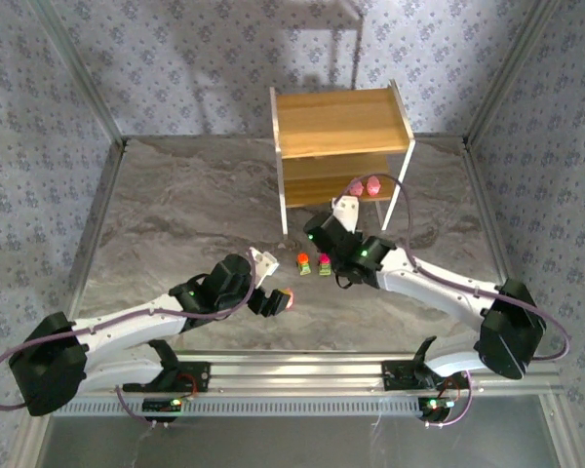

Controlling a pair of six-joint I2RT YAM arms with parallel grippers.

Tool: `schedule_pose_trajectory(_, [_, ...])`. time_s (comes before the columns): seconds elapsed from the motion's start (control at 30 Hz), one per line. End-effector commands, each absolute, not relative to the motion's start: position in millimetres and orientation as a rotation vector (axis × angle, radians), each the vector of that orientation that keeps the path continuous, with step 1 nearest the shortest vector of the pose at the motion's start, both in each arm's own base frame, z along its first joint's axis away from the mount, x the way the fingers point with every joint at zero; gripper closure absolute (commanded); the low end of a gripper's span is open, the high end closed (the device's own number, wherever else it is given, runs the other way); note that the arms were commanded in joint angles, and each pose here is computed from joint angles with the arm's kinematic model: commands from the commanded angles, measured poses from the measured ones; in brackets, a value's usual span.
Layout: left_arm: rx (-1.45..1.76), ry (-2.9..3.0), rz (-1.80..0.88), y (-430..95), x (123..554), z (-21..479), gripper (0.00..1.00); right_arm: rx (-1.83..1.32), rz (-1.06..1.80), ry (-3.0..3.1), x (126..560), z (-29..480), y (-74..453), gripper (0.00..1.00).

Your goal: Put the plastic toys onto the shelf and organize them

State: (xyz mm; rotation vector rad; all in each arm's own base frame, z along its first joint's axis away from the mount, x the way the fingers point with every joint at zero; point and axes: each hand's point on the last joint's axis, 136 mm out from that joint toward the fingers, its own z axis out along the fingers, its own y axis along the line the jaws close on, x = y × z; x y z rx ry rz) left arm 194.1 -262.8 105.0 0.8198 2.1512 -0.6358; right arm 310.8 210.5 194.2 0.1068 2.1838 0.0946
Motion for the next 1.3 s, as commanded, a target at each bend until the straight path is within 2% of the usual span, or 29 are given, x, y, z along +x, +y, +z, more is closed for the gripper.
schedule_pose_trajectory(0.0, [0.838, 2.097, -0.661, -269, 193, 120, 0.10, 0.067, 0.103, 2.176, 323, 207, 213, 0.68])
schedule_pose_trajectory(0.57, [0.831, 2.097, -0.636, -266, 196, 120, 0.10, 0.082, 0.141, 2.148, 375, 235, 212, 0.68])
schedule_pose_trajectory(1.27, [0.830, 2.098, -0.623, -265, 196, 119, 0.10, 0.084, 0.081, 2.175, 401, 214, 209, 0.68])
